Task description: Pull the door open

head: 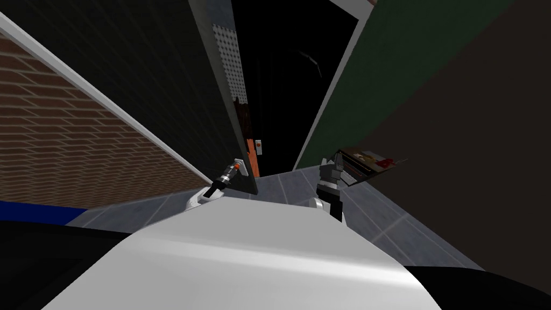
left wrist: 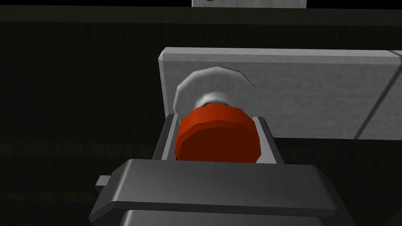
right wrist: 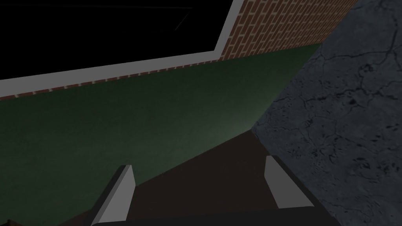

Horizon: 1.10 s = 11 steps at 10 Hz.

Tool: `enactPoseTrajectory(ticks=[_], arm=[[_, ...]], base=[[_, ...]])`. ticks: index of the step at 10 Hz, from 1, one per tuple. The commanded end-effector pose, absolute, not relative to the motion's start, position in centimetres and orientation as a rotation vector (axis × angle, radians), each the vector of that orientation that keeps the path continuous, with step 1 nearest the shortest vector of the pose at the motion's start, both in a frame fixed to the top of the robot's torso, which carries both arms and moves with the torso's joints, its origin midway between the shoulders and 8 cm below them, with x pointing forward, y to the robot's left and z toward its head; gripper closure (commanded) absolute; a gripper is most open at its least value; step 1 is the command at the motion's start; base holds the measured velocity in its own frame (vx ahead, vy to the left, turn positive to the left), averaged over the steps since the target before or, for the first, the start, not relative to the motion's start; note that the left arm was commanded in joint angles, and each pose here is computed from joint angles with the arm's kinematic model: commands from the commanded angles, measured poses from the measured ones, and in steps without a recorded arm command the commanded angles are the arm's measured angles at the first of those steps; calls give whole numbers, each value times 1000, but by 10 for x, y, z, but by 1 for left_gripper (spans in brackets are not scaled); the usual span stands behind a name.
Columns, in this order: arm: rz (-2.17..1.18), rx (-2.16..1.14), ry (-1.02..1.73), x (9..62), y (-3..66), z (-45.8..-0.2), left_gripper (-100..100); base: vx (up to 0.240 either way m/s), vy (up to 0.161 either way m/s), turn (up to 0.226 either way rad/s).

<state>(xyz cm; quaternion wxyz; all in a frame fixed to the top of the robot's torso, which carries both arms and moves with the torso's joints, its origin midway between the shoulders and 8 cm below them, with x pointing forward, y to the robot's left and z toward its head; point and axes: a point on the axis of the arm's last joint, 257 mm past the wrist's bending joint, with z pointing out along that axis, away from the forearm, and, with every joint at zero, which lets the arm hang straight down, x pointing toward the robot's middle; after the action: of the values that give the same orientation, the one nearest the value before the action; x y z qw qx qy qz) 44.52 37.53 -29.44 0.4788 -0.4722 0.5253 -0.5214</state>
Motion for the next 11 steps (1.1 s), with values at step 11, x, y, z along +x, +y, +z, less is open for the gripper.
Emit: enactPoseTrajectory(ticks=[11], arm=[[-1366, -1094, 1371, 402, 375, -297, 100]], base=[[-198, 104, -138]])
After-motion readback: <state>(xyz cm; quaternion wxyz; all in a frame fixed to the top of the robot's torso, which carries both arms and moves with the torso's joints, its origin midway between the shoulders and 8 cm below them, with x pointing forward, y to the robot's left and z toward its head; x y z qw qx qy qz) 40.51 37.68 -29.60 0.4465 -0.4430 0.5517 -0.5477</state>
